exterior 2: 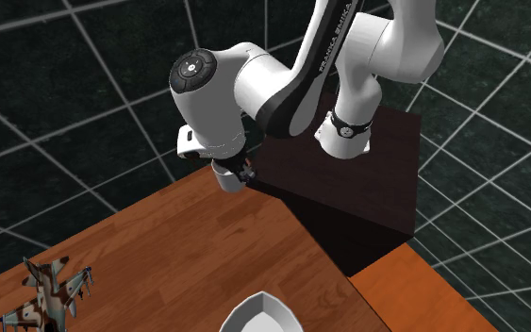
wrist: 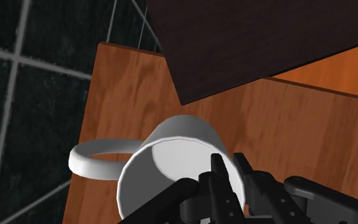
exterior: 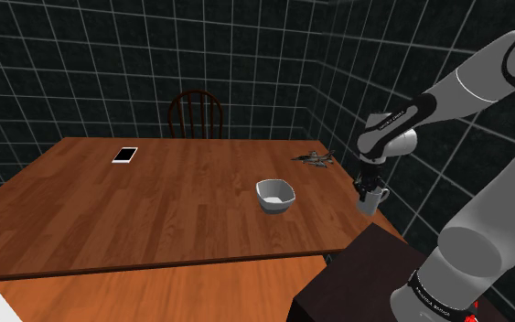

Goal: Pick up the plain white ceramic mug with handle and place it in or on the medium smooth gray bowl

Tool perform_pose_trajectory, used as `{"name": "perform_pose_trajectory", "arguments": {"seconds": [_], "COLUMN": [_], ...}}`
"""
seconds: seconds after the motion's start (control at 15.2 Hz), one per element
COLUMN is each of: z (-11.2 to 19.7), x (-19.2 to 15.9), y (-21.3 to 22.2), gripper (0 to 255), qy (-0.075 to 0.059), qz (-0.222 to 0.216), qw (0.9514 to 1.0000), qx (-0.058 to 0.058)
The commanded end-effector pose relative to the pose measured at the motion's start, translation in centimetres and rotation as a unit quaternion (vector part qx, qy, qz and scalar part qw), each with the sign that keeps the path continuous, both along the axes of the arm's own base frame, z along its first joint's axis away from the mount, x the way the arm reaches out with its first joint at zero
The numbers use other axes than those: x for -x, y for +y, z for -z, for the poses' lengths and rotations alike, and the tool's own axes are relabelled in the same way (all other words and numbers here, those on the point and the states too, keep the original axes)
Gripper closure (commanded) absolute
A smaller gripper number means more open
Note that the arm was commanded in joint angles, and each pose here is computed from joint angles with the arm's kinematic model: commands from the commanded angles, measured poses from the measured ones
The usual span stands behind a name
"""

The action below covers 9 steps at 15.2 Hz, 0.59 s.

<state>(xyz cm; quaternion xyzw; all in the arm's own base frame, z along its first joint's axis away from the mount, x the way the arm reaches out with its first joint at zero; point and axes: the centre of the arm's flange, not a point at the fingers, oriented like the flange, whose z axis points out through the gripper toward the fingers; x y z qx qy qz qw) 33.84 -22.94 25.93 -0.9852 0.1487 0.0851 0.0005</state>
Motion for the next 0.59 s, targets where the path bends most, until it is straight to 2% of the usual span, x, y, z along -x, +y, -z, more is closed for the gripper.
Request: {"name": "perform_pose_trajectory", "arguments": {"seconds": [0.0,0.53], "z": [-1.1,-5.3], "x": [0.2,0.2], "y": [-0.1,-0.1], "gripper": [255,255], "qy": [0.0,0.0], "qz": [0.0,0.0], "qw": [1.0,1.0], "qx": [0.0,0.0]}}
